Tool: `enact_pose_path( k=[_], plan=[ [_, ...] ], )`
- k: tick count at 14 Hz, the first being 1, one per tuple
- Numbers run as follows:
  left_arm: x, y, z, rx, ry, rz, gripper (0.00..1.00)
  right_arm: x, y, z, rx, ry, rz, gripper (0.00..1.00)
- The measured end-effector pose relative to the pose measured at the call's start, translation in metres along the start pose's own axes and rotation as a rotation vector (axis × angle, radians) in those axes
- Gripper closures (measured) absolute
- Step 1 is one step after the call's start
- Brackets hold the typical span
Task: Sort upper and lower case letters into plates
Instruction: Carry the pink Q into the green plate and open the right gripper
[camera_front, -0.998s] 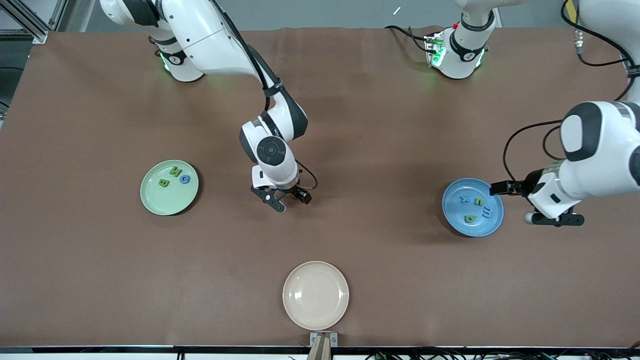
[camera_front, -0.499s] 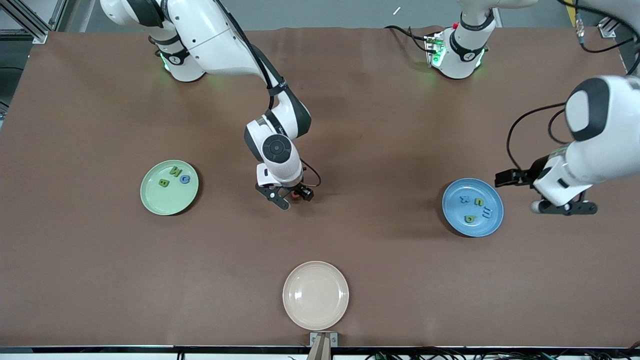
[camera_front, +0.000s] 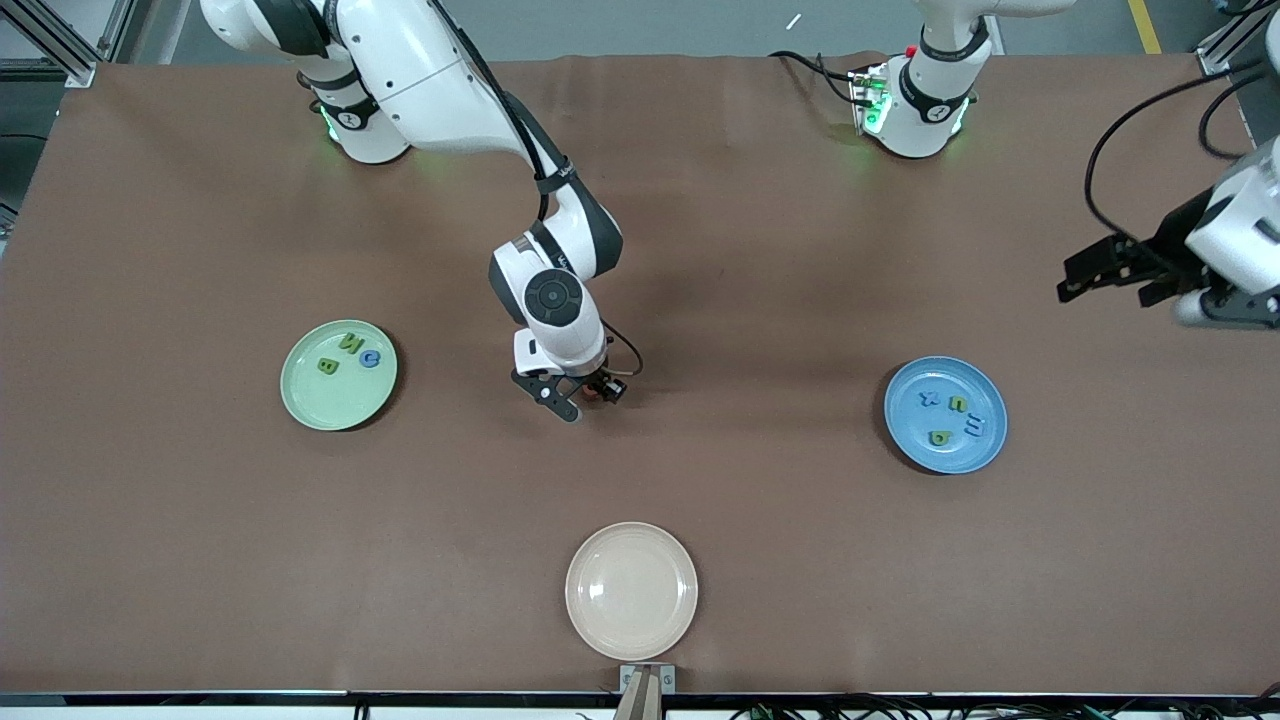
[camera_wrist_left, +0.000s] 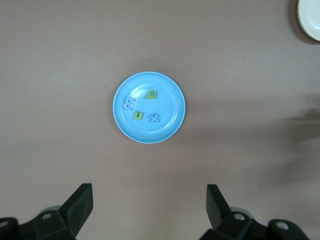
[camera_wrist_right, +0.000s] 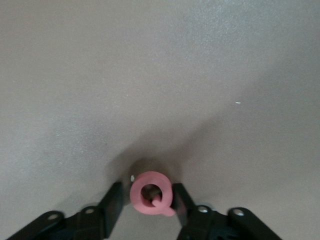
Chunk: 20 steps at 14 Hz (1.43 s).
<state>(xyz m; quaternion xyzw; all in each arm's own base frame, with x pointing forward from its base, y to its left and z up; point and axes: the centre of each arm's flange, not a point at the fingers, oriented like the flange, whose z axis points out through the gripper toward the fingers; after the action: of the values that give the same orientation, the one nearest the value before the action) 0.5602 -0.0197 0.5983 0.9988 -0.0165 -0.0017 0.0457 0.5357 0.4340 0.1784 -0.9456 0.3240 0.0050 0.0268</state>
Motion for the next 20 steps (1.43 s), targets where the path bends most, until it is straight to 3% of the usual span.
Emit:
enact_pose_path(
  k=[2,5,7,10,15,18,20],
  plan=[
    [-0.001,0.001,-0.015,0.004,0.022,-0.002,0.00,0.003,0.001,-0.003,-0.003,-0.001,0.009,0.63],
    [-0.002,-0.002,-0.031,0.046,0.046,0.002,0.00,0.024,0.010,-0.004,-0.040,-0.010,0.037,0.63],
    [-0.004,-0.003,-0.038,0.053,0.052,0.003,0.00,0.058,0.024,-0.013,-0.094,-0.036,0.021,0.63],
    [-0.005,-0.003,-0.041,0.054,0.055,0.001,0.00,0.130,0.063,-0.060,-0.160,-0.118,-0.051,0.63],
    [-0.005,-0.014,-0.041,0.055,0.053,-0.018,0.00,0.232,0.194,-0.106,-0.134,-0.228,-0.238,0.63],
    [-0.005,-0.017,-0.041,0.055,0.053,-0.023,0.00,0.261,0.274,-0.098,-0.110,-0.268,-0.309,0.63],
    [-0.005,-0.014,-0.041,0.055,0.053,-0.018,0.00,0.270,0.305,-0.089,-0.096,-0.266,-0.322,0.63]
  ],
)
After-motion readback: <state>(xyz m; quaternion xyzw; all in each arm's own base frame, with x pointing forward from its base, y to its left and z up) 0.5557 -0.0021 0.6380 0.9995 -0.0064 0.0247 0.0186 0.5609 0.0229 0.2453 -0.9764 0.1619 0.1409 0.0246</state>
